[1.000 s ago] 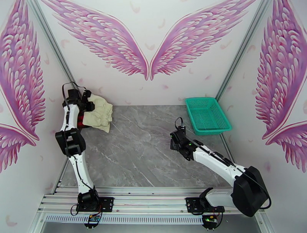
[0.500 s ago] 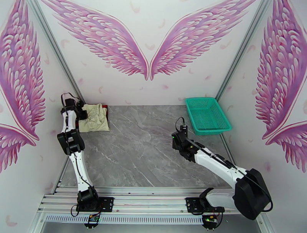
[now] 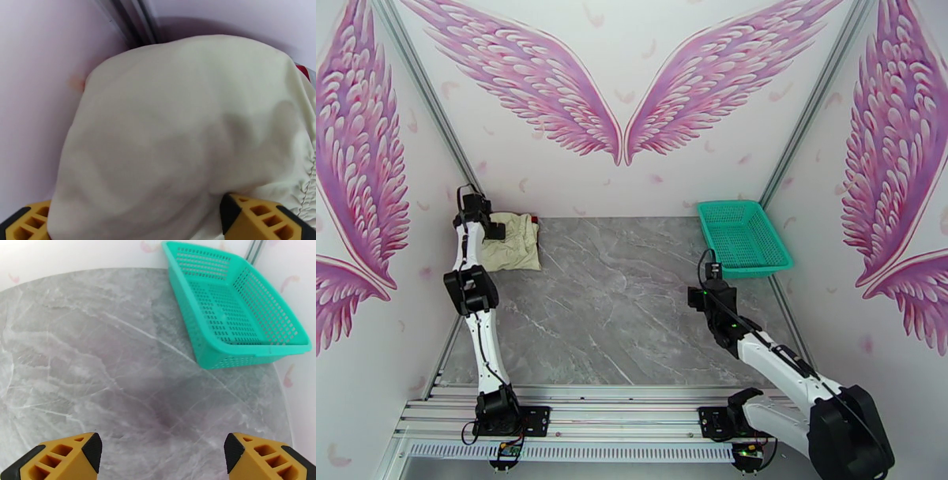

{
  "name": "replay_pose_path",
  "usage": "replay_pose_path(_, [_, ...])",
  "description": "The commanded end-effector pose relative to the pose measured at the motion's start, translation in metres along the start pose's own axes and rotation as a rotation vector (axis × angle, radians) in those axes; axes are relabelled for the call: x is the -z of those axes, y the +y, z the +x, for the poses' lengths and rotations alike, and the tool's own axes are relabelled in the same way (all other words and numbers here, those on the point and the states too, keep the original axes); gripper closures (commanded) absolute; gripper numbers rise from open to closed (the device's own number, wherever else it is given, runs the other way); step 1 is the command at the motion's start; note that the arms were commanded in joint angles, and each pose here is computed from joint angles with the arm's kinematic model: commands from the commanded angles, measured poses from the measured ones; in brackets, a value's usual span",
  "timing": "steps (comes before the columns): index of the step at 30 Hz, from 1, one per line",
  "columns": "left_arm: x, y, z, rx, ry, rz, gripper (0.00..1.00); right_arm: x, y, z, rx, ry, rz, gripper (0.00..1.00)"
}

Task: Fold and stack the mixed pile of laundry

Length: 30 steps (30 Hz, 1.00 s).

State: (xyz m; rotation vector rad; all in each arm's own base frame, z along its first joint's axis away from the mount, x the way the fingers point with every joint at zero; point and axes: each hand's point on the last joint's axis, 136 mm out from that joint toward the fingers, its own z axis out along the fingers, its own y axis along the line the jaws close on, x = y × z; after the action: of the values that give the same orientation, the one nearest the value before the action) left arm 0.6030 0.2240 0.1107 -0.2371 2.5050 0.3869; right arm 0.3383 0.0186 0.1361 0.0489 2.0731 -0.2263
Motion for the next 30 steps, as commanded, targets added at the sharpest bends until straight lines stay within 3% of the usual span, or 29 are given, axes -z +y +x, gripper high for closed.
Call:
replay_pose_path(1, [0.076,-0.001,-0.021,0.114,-0.040,0.039,0.01,-0.004,0.004,-0.019,0.018,-0.155,-0.072,0.02])
replay_pose_path(4, [0.112,-0.013,-0.023,0.212,-0.095,0.098,0.01,-0.018,0.006,-0.017,0.036,-0.192,-0.089,0.00])
replay_pose_path(9, [0.163,-0.053,0.008,0.246,-0.174,0.175,0.01,-0.039,0.008,-0.023,0.010,-0.242,-0.099,0.00])
replay_pose_path(13, [0.208,-0.096,0.047,0.169,-0.282,0.193,0.01,-0.067,0.018,-0.010,-0.026,-0.243,-0.149,0.01])
replay_pose_path(15, [0.219,-0.116,0.075,0.123,-0.322,0.194,0.01,-0.068,0.012,-0.005,-0.044,-0.197,-0.122,0.01])
replay_pose_path(16, [0.222,-0.125,0.092,0.104,-0.349,0.202,0.01,-0.067,0.011,-0.008,-0.047,-0.234,-0.118,0.01])
replay_pose_path(18, [0.230,-0.144,0.112,0.042,-0.456,0.250,0.01,-0.068,0.012,-0.007,-0.047,-0.207,-0.122,0.01])
replay_pose_path(21, [0.223,-0.158,0.143,0.020,-0.581,0.303,0.01,-0.068,0.012,-0.007,-0.047,-0.219,-0.122,0.01])
replay_pose_path(24, [0.210,-0.168,0.146,-0.069,-0.553,0.302,0.01,-0.068,0.011,-0.008,-0.045,-0.223,-0.119,0.01])
replay_pose_path(25, [0.207,-0.168,0.141,-0.104,-0.590,0.277,0.01,-0.068,0.011,-0.007,-0.045,-0.214,-0.121,0.01])
replay_pose_path(26, [0.196,-0.162,0.143,-0.099,-0.528,0.248,0.01,-0.068,0.012,-0.008,-0.045,-0.221,-0.122,0.01])
replay_pose_path(28, [0.177,-0.156,0.146,-0.020,-0.472,0.316,0.01,-0.068,0.011,-0.007,-0.046,-0.216,-0.122,0.01])
replay_pose_path(30, [0.170,-0.156,0.161,0.012,-0.583,0.316,0.01,-0.068,0.012,-0.007,-0.045,-0.215,-0.123,0.01])
